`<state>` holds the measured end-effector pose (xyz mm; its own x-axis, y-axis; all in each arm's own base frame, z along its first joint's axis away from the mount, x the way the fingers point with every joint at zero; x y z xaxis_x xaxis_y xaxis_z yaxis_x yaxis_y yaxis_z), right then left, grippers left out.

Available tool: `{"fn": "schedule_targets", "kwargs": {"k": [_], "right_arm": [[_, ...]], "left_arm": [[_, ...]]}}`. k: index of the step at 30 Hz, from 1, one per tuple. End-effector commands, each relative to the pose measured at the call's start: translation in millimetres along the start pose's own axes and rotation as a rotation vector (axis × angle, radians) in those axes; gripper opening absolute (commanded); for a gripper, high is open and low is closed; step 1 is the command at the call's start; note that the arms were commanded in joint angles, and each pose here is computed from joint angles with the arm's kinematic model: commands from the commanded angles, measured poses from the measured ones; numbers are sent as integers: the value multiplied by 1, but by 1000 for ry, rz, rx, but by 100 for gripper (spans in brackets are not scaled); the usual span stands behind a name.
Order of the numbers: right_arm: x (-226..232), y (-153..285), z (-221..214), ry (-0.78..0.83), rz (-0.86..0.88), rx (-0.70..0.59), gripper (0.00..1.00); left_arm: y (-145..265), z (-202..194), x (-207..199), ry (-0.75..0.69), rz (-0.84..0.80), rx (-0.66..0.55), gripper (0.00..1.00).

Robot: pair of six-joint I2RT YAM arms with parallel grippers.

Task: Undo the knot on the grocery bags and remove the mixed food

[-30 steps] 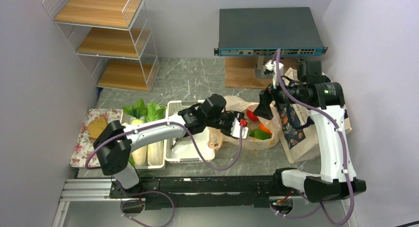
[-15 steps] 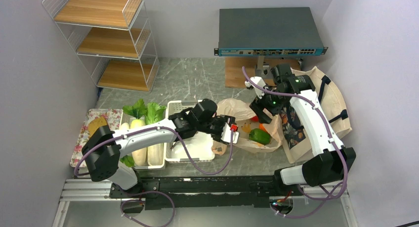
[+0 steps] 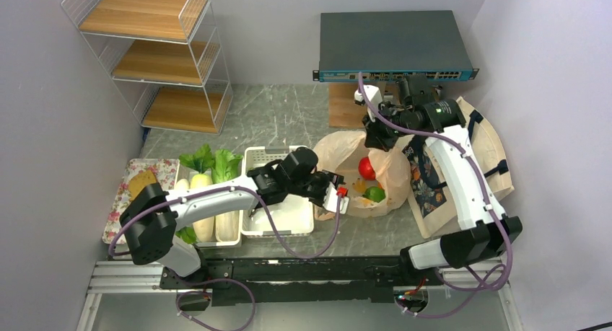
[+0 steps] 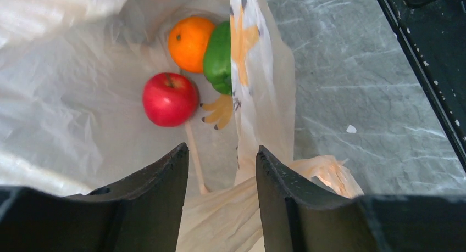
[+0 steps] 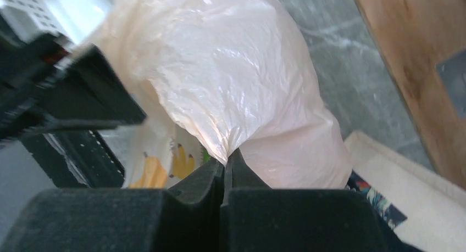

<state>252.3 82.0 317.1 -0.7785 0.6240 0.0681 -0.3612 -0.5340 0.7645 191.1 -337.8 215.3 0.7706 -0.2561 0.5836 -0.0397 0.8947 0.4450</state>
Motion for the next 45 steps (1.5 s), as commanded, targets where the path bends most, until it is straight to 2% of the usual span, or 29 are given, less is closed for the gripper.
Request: {"fn": "schedule_targets", "kwargs": {"k": [1,4,9,13,19,26,29,31,35,36,39,45], "right_arm": [[32,26,24,74,126,-179,0],[43,23,-15,64,139,-61,0],[50,18,-81,17,17,140,0],[52,22,-106,-19,-64,209,0],[41,18,-101,-133,-150,162,0],[31,20,-83,-224,-143,79,0],[24,25,-75,-232,-160,47,0],[19,29,-67,-240,-167,23,0],[11,34,-61,-249,-174,25,0],[11,34,-62,-248,-174,27,0],[12,35,-64,-247,-181,29,0],[14,32,-69,-264,-173,42,0]], "left_arm": [[-9,19,9,-115,40,-84,51],[-25,18,9,-109,28,-82,51],[-56,17,8,-118,-3,-73,54],[-75,20,12,-96,-16,-93,57],[-102,24,17,-65,17,-110,56],[-114,30,36,-21,130,-120,50],[-121,29,35,-31,103,-115,49],[-132,23,31,-29,65,-79,54],[-151,8,18,-45,-18,-14,83],[-154,4,16,-45,-19,-1,87],[-166,-6,15,-19,-28,50,92],[-185,-32,0,1,-127,175,91]]}}
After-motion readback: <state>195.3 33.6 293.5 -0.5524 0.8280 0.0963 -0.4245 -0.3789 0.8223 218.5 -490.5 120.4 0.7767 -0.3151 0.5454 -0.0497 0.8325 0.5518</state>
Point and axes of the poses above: each gripper's point midway between its finger pads, its own y axis back along the fingers, its own x axis along the line the jaws close on, z = x × y, the point moved 8 cm from there along y, back along the fingers, and after that the axes turned 5 degrees about -y, right-handed, at the moved point
